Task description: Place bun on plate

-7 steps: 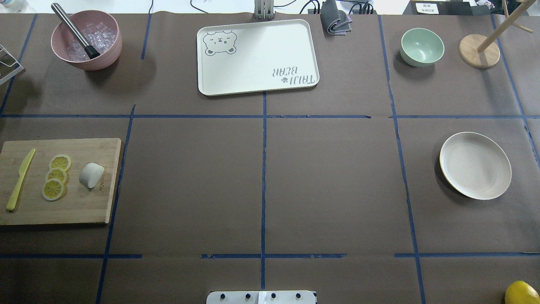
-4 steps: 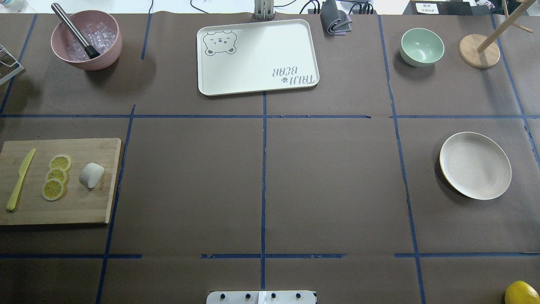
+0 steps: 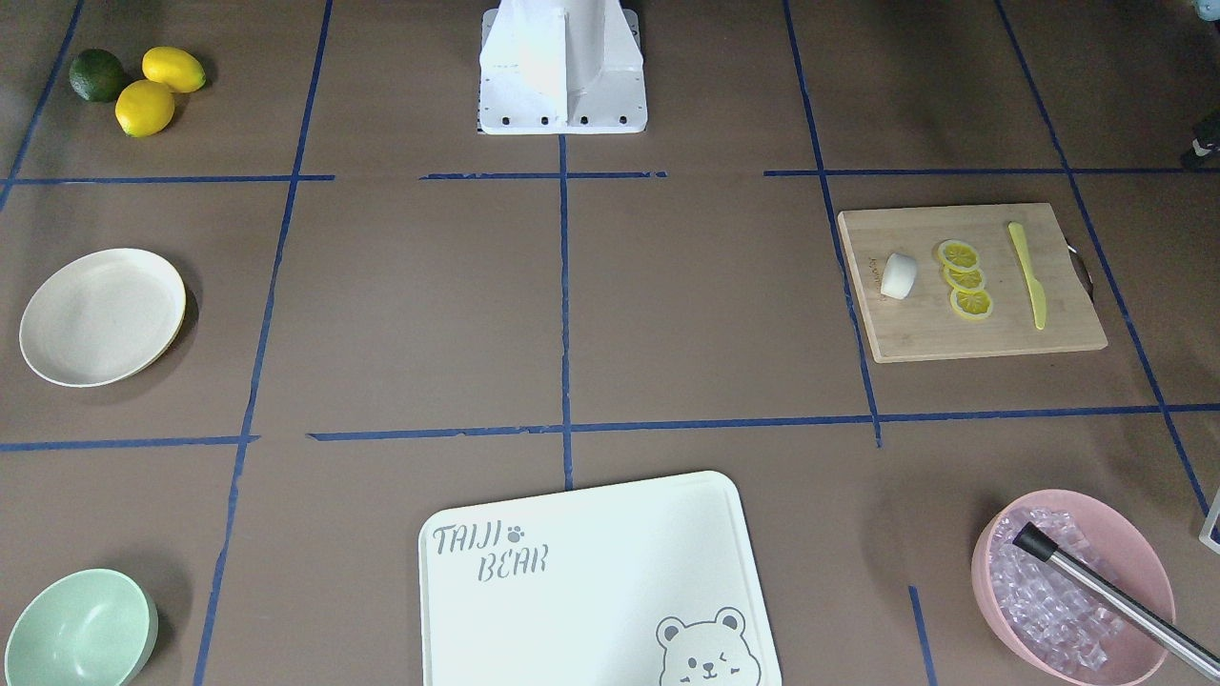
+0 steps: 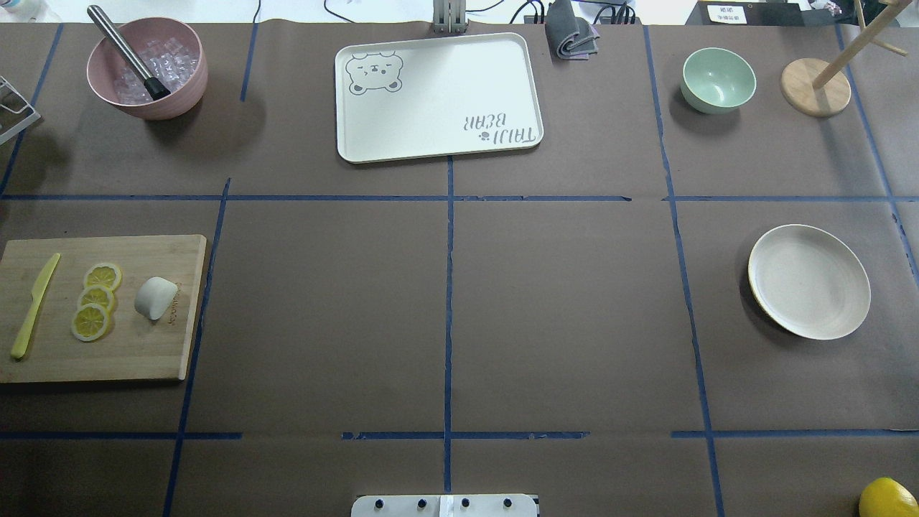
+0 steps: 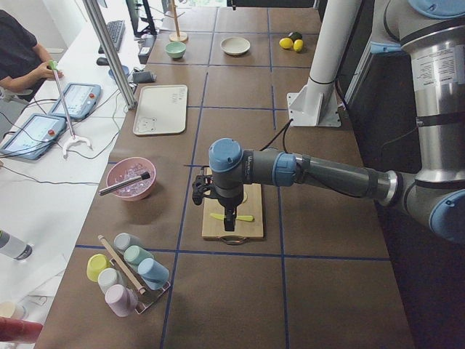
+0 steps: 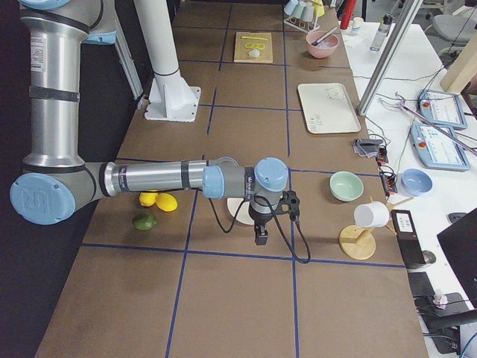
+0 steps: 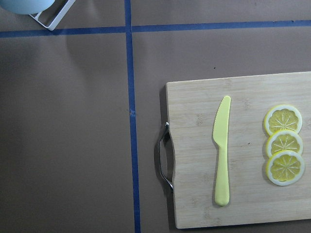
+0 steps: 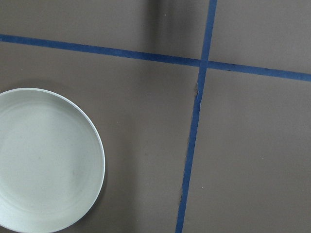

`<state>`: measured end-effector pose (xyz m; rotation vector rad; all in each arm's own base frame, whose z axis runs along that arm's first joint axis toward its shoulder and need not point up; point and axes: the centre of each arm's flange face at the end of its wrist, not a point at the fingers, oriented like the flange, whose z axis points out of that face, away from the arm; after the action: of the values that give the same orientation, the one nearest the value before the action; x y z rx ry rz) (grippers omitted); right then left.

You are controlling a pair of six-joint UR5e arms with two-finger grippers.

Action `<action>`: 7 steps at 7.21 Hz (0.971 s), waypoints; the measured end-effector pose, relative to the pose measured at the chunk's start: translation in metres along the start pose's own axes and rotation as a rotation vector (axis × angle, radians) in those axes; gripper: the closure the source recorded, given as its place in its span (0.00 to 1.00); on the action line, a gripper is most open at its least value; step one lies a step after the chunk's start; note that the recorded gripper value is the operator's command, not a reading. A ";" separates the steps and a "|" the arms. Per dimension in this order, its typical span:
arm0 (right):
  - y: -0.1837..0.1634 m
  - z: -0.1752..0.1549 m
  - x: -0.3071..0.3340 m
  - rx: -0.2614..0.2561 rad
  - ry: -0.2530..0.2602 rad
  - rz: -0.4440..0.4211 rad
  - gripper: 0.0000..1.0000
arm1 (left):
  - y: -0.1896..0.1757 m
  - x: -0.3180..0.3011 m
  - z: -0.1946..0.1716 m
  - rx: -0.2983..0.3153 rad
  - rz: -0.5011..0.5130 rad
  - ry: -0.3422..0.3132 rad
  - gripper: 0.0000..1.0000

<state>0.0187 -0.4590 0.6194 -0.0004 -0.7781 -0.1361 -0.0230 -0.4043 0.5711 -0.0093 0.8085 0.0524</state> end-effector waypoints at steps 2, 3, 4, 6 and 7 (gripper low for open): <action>-0.001 -0.001 -0.003 0.003 -0.022 -0.003 0.00 | 0.000 0.001 0.000 0.002 0.002 0.002 0.00; -0.002 -0.001 -0.005 0.006 -0.032 -0.007 0.00 | 0.000 0.001 -0.001 0.003 0.004 0.003 0.00; -0.003 0.000 -0.009 0.012 -0.042 -0.021 0.00 | 0.000 0.002 -0.002 0.005 0.006 0.004 0.00; -0.010 0.016 -0.026 0.024 -0.056 0.004 0.01 | 0.001 0.004 -0.003 0.007 0.008 0.007 0.00; -0.014 0.025 -0.037 0.042 -0.065 0.061 0.02 | 0.001 0.004 -0.003 0.007 0.008 0.007 0.00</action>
<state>-0.0268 -0.4668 0.6103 0.0114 -0.8450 -0.0621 -0.0226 -0.4033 0.5664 0.0007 0.8162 0.0571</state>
